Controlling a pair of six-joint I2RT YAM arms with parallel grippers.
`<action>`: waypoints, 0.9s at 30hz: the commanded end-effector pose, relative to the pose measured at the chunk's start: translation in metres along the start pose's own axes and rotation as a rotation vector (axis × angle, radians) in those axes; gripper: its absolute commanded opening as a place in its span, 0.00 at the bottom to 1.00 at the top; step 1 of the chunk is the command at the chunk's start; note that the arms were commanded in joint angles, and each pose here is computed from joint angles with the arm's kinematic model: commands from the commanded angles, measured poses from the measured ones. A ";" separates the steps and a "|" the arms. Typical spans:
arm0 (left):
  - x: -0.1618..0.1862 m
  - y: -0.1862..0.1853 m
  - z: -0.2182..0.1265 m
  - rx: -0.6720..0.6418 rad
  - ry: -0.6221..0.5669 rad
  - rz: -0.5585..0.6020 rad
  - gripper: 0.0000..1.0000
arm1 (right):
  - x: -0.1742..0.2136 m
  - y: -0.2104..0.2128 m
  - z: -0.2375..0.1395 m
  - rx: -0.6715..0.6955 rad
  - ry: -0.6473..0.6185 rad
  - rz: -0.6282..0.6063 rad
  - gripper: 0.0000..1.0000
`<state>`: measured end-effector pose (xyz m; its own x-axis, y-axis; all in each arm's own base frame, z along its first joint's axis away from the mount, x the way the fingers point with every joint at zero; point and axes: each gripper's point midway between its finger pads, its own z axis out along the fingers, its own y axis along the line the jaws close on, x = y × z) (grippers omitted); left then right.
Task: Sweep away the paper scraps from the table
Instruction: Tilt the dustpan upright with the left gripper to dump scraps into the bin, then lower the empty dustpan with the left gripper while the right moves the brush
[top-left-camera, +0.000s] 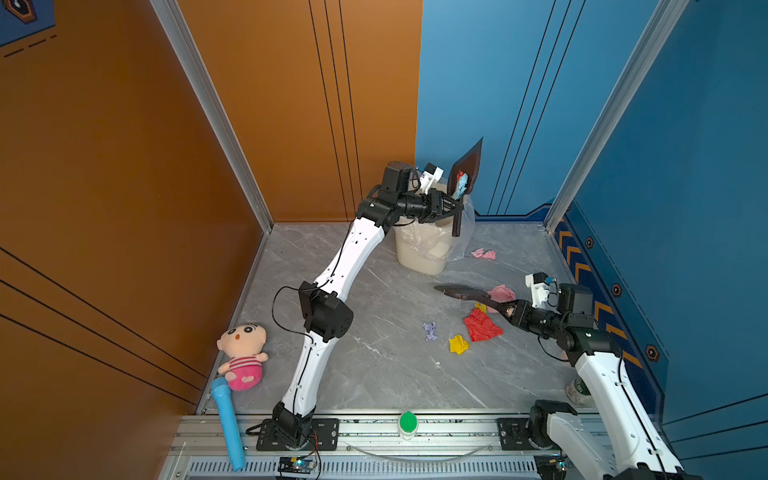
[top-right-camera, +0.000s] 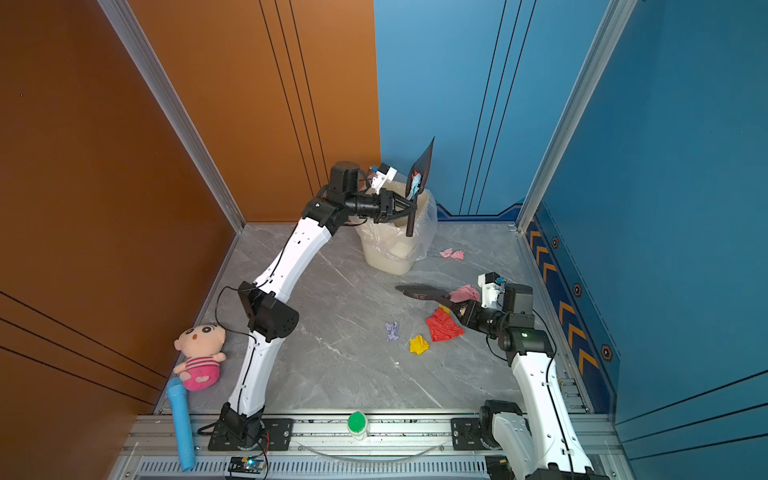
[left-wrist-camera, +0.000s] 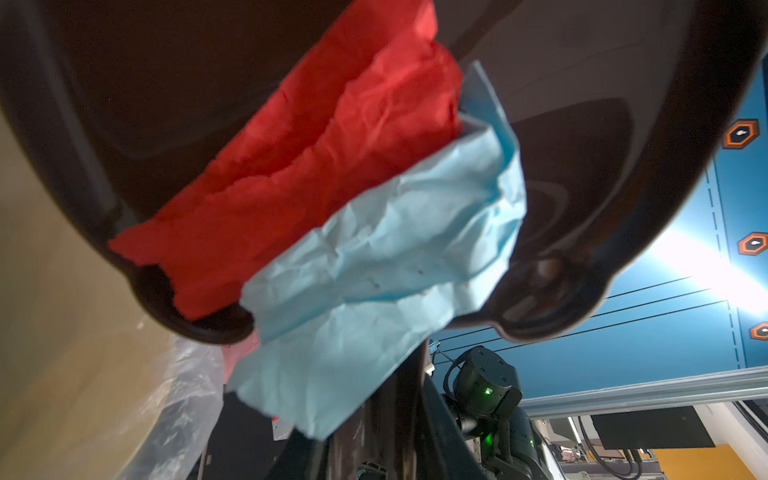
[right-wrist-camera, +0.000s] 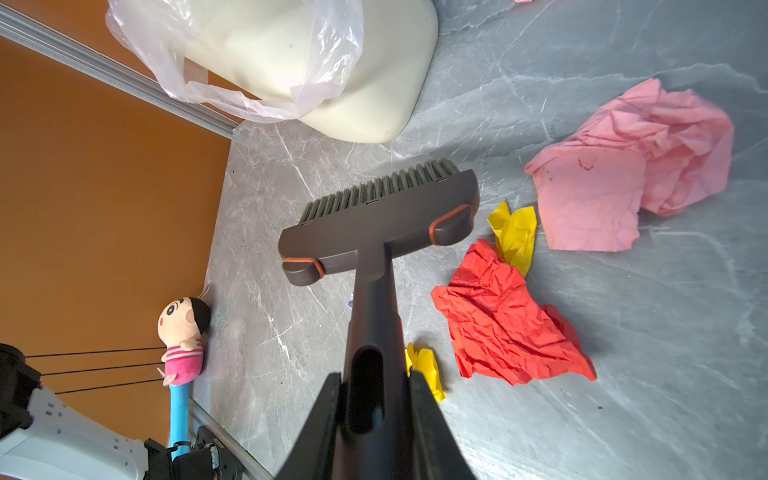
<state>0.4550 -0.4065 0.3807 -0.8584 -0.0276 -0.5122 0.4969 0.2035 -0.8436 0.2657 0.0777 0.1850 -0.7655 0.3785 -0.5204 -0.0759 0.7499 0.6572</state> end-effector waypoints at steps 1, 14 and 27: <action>-0.011 -0.018 -0.008 0.082 -0.019 0.022 0.00 | -0.005 -0.001 -0.004 0.015 -0.033 -0.012 0.00; -0.025 -0.030 -0.026 0.223 -0.069 -0.032 0.00 | -0.006 -0.004 -0.010 0.056 -0.051 -0.023 0.00; -0.014 -0.050 -0.026 0.267 -0.031 0.002 0.00 | -0.020 -0.010 -0.022 0.158 -0.106 -0.072 0.00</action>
<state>0.4631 -0.3926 0.4048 -0.8965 -0.0894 -0.4340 0.4362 -0.0051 -0.8999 0.2620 0.0601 0.1778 -0.7462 0.3866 -0.5419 -0.0017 0.8129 0.5823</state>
